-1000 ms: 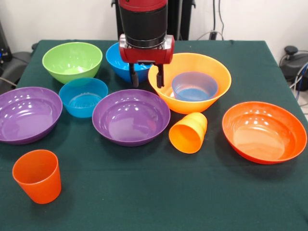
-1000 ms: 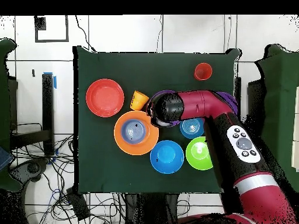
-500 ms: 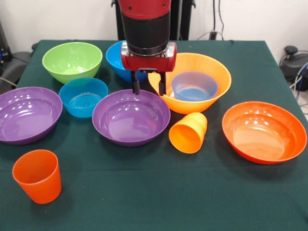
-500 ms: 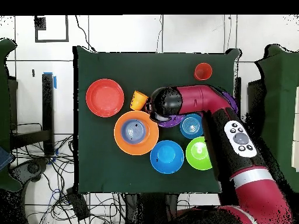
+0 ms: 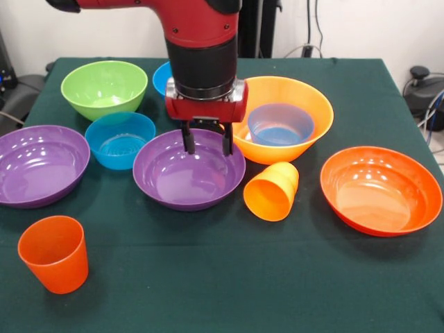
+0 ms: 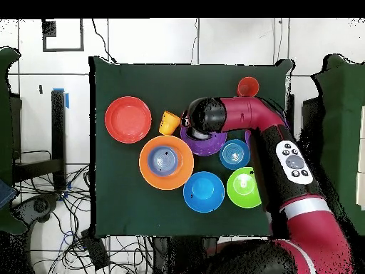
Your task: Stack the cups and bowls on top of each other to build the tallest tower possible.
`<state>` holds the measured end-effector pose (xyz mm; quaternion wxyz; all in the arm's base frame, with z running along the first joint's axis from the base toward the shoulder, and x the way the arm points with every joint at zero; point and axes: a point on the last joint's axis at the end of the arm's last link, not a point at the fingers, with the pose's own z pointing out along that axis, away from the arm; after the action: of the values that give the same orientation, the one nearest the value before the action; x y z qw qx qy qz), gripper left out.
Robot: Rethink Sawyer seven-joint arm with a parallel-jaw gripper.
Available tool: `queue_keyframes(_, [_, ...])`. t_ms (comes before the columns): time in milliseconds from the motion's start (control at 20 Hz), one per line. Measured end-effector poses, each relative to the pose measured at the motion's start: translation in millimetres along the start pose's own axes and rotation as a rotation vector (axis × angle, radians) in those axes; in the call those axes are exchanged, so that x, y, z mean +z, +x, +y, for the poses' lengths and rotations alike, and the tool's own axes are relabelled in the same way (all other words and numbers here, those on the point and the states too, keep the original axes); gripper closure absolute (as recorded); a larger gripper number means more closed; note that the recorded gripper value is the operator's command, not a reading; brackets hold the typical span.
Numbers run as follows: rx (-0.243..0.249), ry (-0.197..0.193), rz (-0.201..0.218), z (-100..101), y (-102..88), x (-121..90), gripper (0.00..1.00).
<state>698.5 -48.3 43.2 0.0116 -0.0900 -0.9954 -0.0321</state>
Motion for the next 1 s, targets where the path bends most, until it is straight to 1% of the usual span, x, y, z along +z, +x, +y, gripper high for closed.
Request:
queue_keyframes(450, [0.025, -0.006, -0.025, -6.8, -19.2, 5.6, 0.0])
queue_keyframes(650, [0.024, -0.009, -0.03, -8.4, -23.7, 7.8, 0.0])
queue_keyframes(750, [0.014, -0.011, -0.032, -10.0, -25.7, 9.0, 0.0])
queue_keyframes(1000, [-0.036, -0.008, -0.037, -16.2, -26.6, 8.8, 0.0])
